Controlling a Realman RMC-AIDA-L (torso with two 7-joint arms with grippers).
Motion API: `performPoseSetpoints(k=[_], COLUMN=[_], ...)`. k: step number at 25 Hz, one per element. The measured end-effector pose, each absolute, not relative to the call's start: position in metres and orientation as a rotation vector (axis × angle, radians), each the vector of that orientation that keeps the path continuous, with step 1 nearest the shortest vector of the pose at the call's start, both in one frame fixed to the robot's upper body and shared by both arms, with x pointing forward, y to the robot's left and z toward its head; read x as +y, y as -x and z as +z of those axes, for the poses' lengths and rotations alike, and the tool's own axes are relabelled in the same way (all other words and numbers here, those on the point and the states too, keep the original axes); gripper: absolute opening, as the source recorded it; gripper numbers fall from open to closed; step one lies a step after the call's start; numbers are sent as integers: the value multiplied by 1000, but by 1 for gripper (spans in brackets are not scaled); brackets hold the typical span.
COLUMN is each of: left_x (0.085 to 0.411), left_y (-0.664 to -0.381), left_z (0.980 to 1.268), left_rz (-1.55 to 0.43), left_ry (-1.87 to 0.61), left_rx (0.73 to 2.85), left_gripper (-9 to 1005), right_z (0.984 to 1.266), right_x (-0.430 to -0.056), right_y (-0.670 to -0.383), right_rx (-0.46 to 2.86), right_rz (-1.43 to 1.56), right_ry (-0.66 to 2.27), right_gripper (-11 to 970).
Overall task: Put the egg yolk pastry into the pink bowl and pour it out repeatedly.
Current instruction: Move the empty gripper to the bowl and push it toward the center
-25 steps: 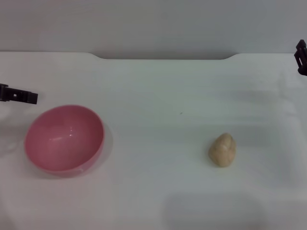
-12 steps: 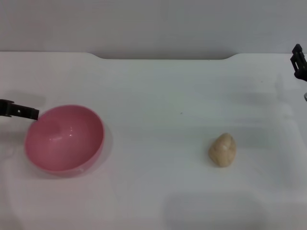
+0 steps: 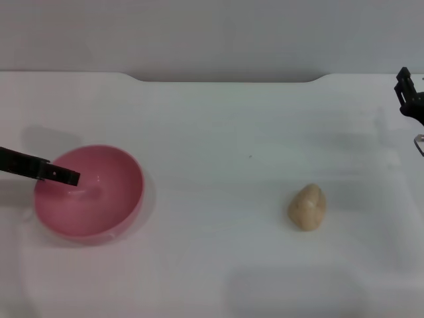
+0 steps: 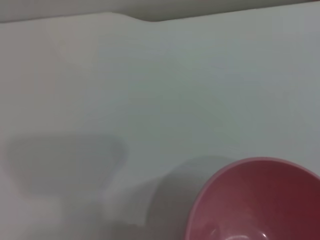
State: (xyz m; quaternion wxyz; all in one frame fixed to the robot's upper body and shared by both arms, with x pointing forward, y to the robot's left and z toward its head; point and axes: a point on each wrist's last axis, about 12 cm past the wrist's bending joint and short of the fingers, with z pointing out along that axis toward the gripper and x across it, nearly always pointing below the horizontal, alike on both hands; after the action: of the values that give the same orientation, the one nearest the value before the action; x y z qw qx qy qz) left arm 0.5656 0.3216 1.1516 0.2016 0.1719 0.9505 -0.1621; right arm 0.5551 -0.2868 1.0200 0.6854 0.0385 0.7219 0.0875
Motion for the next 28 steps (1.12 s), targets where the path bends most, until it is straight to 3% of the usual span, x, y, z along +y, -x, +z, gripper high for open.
performPoseSetpoints(k=[8, 20, 28], left_x=[316, 285, 286], left_y=[-576, -574, -577], left_z=[1139, 1123, 1126], left_rz=[-385, -236, -233], left_ry=[-498, -719, -713], left_rx=[2677, 2745, 2736], left_gripper=[829, 800, 498], right_z=[1020, 1017, 1015], right_x=[-281, -280, -279], right_y=[-551, -547, -545], right_rx=[1602, 1613, 1623], right_rz=[226, 230, 235], right_ry=[-43, -46, -55], right_gripper=[429, 423, 419])
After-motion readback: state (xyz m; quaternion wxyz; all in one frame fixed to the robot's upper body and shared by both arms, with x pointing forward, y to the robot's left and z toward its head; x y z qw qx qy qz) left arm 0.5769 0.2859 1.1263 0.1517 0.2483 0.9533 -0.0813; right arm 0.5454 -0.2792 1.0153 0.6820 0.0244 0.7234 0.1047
